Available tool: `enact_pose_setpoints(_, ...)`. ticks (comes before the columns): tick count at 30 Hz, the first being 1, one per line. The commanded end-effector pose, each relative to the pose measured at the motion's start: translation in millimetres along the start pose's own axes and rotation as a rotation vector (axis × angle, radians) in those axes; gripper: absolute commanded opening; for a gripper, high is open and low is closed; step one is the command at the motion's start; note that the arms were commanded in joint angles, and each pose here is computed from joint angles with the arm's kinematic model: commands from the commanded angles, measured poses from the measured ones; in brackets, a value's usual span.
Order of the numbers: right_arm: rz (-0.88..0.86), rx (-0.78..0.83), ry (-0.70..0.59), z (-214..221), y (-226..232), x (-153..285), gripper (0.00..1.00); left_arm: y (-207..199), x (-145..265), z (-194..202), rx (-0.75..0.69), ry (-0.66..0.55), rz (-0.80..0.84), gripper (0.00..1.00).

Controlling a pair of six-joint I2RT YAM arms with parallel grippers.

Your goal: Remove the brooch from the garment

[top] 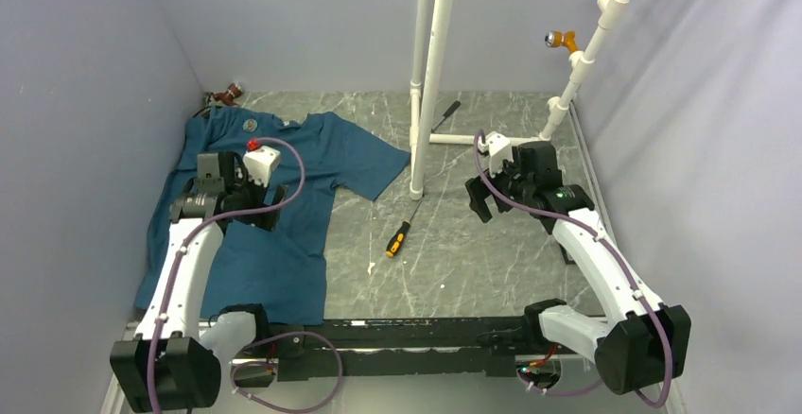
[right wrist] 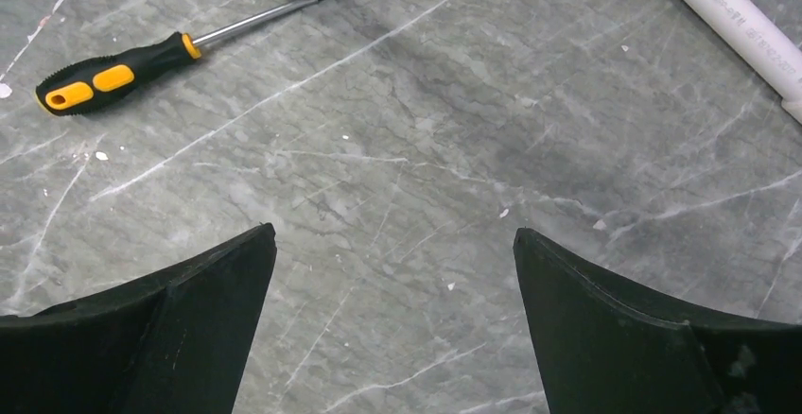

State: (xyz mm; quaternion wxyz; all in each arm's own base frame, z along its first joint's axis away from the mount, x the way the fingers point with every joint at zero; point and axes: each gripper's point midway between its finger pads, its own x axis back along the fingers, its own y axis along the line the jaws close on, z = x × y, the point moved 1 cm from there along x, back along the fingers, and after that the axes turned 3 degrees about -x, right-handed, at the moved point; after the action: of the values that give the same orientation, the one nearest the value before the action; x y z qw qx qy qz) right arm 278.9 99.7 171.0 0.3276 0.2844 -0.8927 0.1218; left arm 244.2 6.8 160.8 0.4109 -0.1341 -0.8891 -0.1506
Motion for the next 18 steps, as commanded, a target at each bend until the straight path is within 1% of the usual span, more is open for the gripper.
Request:
enact_pose_setpoints(1,-0.020,-0.055,-0.067,-24.3,2.4,0.4,1.00,-0.1,-0.3,-59.0,-0.016,-0.162,0.045,0.99)
enact_pose_setpoints(4,-0.023,-0.118,-0.080,-33.7,2.0,-1.4,1.00,-18.3,-11.7,-88.1,0.012,-0.191,0.183,0.99)
enact_pose_setpoints(6,-0.021,-0.153,-0.086,-38.1,0.3,-3.8,1.00,-38.2,-17.1,-112.1,0.017,-0.245,0.277,0.99)
enact_pose_setpoints(10,-0.009,-0.255,-0.077,-43.1,-7.9,-14.1,0.99,-53.3,-39.0,-144.1,0.053,-0.324,0.344,0.99)
enact_pose_setpoints(12,-0.014,-0.302,-0.058,-46.9,-14.5,-21.1,0.99,-59.0,-54.5,-153.2,0.054,-0.305,0.365,0.99)
enact_pose_setpoints(15,-0.035,-0.349,-0.011,-48.0,-22.7,-29.7,0.97,-65.6,-83.1,-159.9,0.052,-0.234,0.363,0.92)
enact_pose_setpoints(18,-0.064,-0.396,0.033,-42.1,-27.7,-34.0,0.96,-73.3,-111.1,-162.1,-0.005,-0.169,0.334,0.91)
